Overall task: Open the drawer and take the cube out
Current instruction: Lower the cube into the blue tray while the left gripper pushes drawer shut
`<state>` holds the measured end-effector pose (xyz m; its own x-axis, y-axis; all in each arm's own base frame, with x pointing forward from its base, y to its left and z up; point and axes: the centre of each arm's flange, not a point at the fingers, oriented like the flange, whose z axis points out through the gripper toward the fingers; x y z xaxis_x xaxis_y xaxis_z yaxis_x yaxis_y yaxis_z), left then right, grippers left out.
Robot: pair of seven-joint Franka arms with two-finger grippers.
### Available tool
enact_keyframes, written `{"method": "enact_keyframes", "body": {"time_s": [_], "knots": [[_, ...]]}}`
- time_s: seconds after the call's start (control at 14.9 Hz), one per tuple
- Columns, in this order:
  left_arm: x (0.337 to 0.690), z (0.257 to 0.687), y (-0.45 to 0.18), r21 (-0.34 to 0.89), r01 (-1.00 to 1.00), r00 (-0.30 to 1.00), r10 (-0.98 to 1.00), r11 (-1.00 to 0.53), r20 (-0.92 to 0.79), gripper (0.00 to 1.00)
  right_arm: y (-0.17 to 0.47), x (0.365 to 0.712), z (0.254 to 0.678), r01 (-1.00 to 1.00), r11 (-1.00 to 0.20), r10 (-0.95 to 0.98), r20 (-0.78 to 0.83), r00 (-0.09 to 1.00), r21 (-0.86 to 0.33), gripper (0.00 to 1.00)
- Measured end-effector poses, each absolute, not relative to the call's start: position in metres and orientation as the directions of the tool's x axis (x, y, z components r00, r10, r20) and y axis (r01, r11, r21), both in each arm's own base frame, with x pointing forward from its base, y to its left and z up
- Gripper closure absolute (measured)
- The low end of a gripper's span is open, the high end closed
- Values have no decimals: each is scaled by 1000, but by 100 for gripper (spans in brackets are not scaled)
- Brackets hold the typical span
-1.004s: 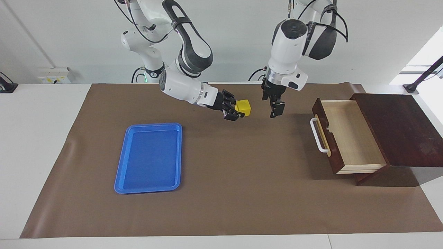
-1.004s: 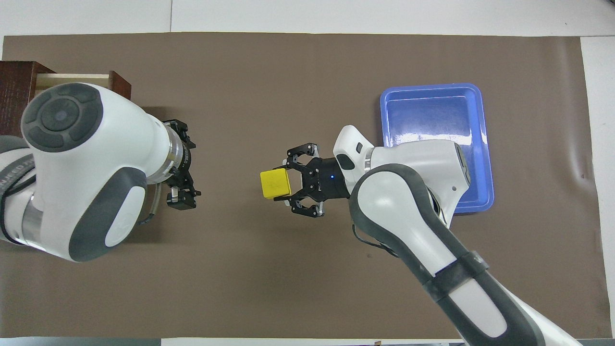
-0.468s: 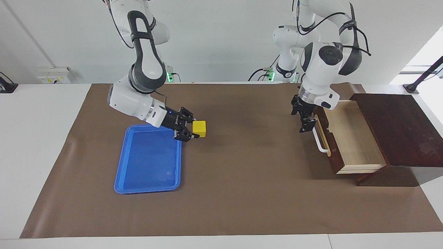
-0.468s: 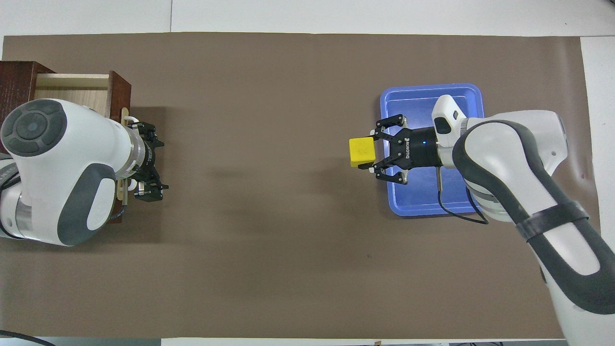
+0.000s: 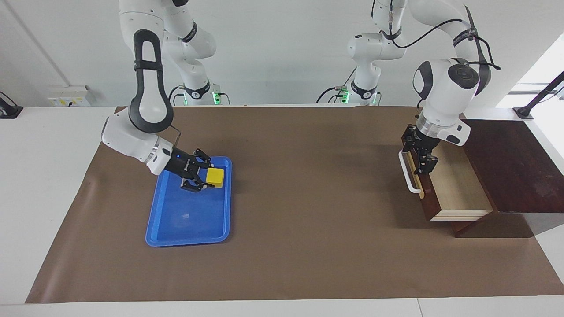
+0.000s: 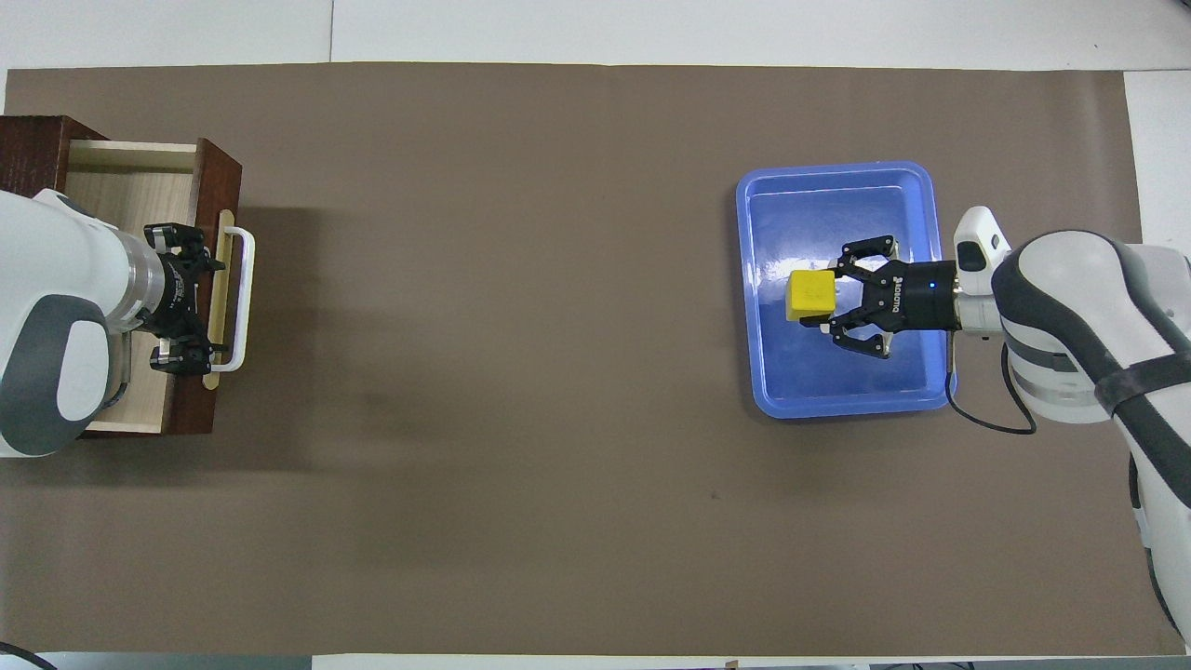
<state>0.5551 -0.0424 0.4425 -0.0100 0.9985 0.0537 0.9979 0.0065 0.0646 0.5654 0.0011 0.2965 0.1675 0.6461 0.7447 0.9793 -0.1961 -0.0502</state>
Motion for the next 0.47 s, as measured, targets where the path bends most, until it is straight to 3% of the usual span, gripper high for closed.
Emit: {"method": "enact_keyframes", "body": {"time_s": [0.47], "knots": [[557, 445, 57, 84, 996, -5, 996, -2, 88, 0, -9, 564, 277, 984, -171, 652, 745, 143, -39, 42]]}}
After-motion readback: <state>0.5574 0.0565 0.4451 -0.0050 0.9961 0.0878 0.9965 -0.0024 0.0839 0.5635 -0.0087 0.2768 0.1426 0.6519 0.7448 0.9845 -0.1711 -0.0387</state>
